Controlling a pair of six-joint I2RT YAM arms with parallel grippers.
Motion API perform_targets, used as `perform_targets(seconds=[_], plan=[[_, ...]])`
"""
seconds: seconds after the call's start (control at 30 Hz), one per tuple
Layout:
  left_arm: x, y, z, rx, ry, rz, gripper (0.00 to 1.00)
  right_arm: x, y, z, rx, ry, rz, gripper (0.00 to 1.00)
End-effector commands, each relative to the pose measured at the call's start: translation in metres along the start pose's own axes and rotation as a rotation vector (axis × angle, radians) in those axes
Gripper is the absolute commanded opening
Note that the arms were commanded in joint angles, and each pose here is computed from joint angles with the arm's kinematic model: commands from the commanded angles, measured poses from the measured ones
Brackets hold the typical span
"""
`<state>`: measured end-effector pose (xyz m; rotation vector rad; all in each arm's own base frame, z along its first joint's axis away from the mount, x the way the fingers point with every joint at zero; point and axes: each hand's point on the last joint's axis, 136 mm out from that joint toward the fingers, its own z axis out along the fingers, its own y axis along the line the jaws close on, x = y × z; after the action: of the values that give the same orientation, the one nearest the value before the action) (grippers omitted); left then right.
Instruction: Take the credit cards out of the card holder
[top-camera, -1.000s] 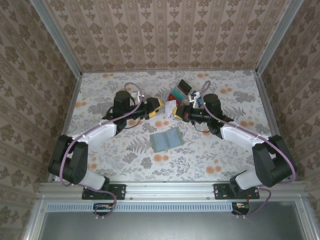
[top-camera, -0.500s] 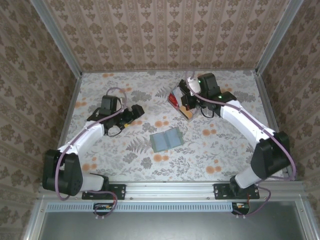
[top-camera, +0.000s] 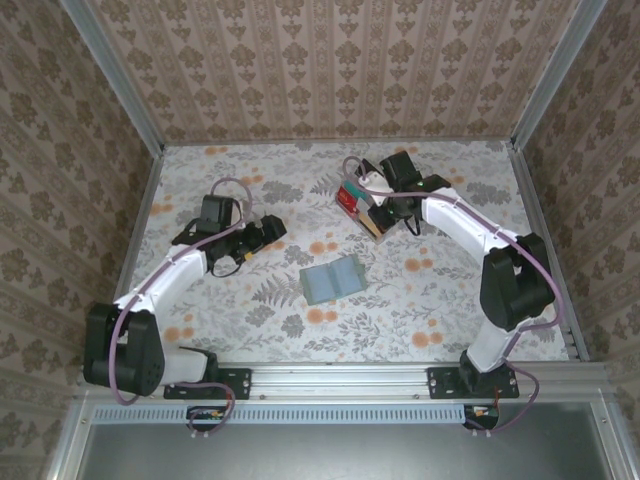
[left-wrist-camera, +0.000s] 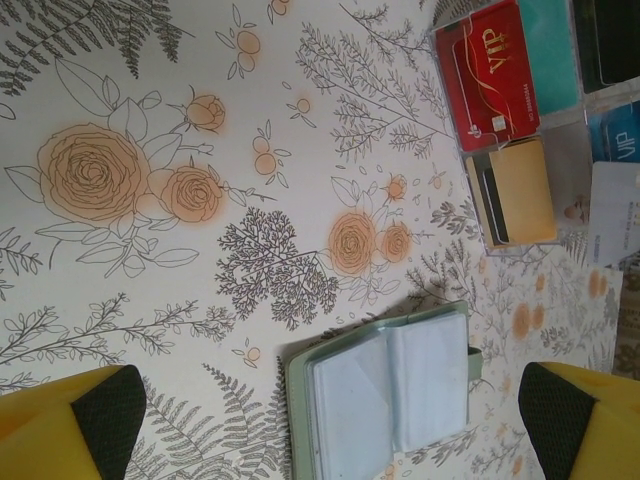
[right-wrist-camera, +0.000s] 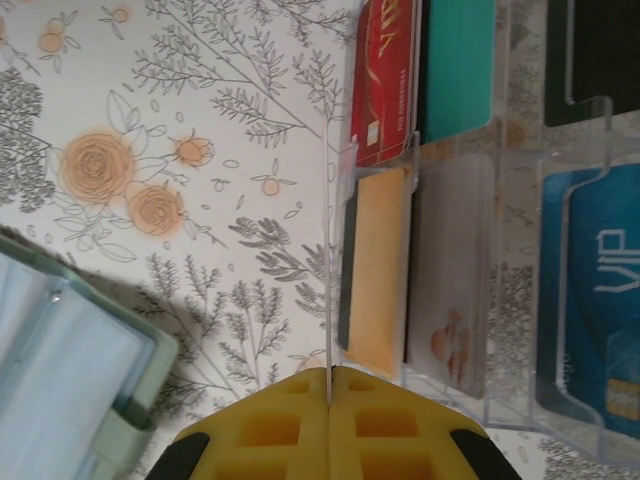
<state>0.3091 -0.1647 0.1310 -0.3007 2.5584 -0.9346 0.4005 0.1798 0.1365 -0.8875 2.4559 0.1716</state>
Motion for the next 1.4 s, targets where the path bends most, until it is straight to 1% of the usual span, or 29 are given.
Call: perform_targets(seconds=[0.0, 0.23, 0.5, 0.7, 1.03, 1.37], plan=[[0.005, 0.003, 0.005, 0.024, 0.03, -0.039, 1.0, -0.003, -0.016, 0.002, 0.053, 0.022, -0.033, 0.0], [0.005, 0.0, 0.007, 0.052, 0.029, -0.061, 1.0, 0.003, -0.032, 0.011, 0.082, 0.048, -0.014, 0.0], [0.007, -0.002, 0.013, 0.079, 0.046, -0.076, 1.0, 0.011, -0.038, 0.024, 0.08, 0.086, -0.011, 0.0], [0.008, -0.002, 0.014, 0.081, 0.053, -0.075, 1.0, 0.018, -0.041, 0.028, 0.087, 0.104, -0.001, 0.04], [0.006, -0.004, 0.013, 0.086, 0.046, -0.071, 1.0, 0.026, -0.047, 0.037, 0.098, 0.152, -0.015, 0.07], [0.007, -0.004, 0.013, 0.089, 0.049, -0.069, 1.0, 0.022, -0.047, 0.036, 0.099, 0.138, -0.017, 0.14]])
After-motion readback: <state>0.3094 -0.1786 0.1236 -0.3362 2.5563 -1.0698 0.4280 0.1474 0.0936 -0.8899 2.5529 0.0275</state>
